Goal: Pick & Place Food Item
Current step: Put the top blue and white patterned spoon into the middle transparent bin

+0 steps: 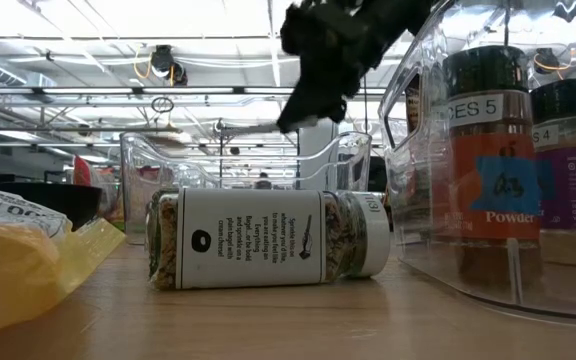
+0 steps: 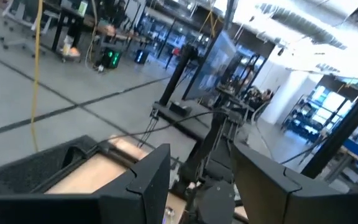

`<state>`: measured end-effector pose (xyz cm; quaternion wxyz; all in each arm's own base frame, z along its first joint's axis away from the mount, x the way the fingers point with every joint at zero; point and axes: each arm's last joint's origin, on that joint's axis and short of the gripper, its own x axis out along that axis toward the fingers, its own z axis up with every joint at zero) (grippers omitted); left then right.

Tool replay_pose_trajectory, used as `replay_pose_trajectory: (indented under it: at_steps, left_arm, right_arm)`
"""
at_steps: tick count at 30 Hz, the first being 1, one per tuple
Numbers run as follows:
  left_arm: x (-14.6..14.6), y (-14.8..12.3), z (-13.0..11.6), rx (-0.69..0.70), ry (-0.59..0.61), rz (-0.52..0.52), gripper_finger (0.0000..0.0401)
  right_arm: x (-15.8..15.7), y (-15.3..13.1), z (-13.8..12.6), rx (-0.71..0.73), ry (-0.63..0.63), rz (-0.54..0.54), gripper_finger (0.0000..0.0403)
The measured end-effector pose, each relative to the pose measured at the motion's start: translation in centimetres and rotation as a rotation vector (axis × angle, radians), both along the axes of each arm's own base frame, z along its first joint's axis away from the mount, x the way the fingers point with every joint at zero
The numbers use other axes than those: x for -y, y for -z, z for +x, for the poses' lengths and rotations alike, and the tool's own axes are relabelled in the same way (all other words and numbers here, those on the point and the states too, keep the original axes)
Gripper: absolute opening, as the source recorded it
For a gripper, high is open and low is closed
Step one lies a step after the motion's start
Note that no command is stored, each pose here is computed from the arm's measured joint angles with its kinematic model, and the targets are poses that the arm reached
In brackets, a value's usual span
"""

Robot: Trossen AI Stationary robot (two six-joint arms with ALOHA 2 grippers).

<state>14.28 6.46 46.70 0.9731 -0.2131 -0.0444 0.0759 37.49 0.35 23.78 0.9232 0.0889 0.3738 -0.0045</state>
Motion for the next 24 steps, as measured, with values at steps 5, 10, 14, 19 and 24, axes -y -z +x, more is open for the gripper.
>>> replay_pose_trajectory:
  at_steps: [5,10,14,19,24]
  left_arm:
    - [0.1,0.6,-0.1,-0.063,0.002,-0.029,0.0175]
    - [0.1,1.1,-0.1,-0.109,0.003,-0.052,0.0175]
    - [0.1,1.4,-0.1,-0.134,0.002,-0.062,0.0175]
    - [0.1,1.5,-0.1,-0.141,0.002,-0.061,0.0175]
    - [0.1,1.5,-0.1,-0.142,0.003,-0.061,0.0175]
  right_arm:
    - [0.1,1.9,0.7,-0.057,0.048,0.009,0.0038]
    - [-0.1,3.0,0.8,-0.096,0.056,0.016,0.0038]
    - [-0.1,2.9,0.7,-0.102,0.064,0.007,0.0038]
    - [0.0,3.1,0.6,-0.128,0.074,-0.008,0.0038]
    - [0.0,4.0,0.7,-0.167,0.072,-0.006,0.0038]
